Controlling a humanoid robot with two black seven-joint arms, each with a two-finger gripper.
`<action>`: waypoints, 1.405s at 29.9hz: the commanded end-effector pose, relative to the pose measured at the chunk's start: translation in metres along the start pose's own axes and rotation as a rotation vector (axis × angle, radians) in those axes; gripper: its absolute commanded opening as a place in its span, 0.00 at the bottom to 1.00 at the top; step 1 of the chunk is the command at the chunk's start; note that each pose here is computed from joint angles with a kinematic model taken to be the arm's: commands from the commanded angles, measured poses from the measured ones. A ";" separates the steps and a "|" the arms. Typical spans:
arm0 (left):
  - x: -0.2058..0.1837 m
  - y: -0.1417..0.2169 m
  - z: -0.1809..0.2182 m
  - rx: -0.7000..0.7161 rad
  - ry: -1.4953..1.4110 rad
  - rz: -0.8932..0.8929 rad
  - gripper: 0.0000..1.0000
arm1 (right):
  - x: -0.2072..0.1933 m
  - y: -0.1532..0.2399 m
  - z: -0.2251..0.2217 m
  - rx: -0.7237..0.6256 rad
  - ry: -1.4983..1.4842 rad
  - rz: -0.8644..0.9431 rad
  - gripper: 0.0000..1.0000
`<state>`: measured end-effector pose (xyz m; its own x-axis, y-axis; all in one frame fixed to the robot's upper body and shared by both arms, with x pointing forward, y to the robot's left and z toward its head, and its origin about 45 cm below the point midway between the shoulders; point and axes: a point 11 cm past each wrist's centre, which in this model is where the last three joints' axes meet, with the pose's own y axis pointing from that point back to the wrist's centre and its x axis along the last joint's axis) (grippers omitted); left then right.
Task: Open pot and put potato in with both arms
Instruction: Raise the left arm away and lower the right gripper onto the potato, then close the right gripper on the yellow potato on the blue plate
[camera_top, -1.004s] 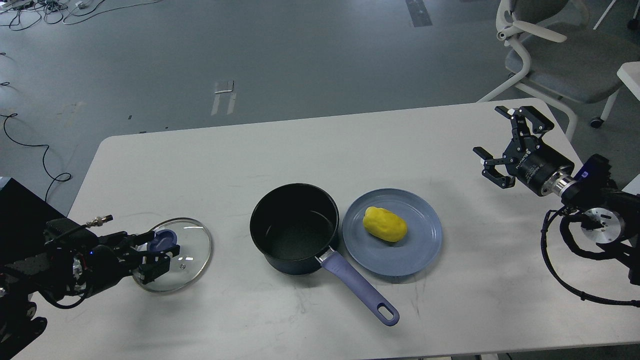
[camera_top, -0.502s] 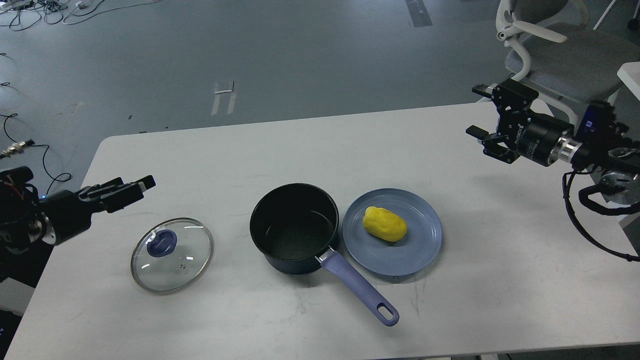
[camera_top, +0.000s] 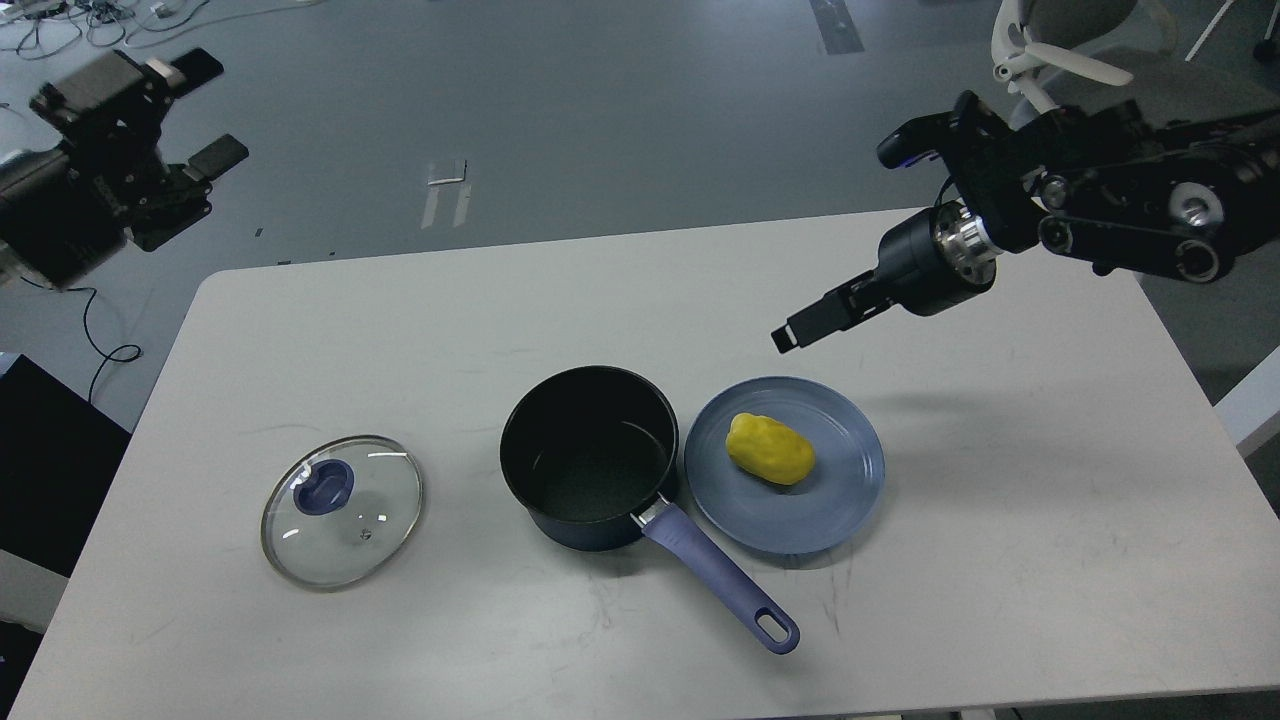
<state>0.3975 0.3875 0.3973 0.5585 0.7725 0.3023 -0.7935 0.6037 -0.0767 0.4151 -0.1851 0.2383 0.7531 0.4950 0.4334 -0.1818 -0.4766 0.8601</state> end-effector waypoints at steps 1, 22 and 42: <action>0.001 -0.002 0.006 -0.038 0.050 0.011 0.98 | -0.005 -0.026 -0.020 -0.015 0.110 -0.107 1.00; -0.004 -0.003 0.007 -0.041 0.055 -0.005 0.98 | -0.020 -0.081 -0.045 -0.026 0.306 -0.170 1.00; -0.004 -0.003 0.007 -0.042 0.055 -0.005 0.98 | -0.028 -0.087 -0.035 -0.042 0.313 -0.166 0.20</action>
<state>0.3958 0.3813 0.4033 0.5761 0.7781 0.2503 -0.7803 0.6147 -0.1150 0.3893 -0.1326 0.1619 0.5447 0.7647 0.3442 -0.1083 -0.3428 0.9331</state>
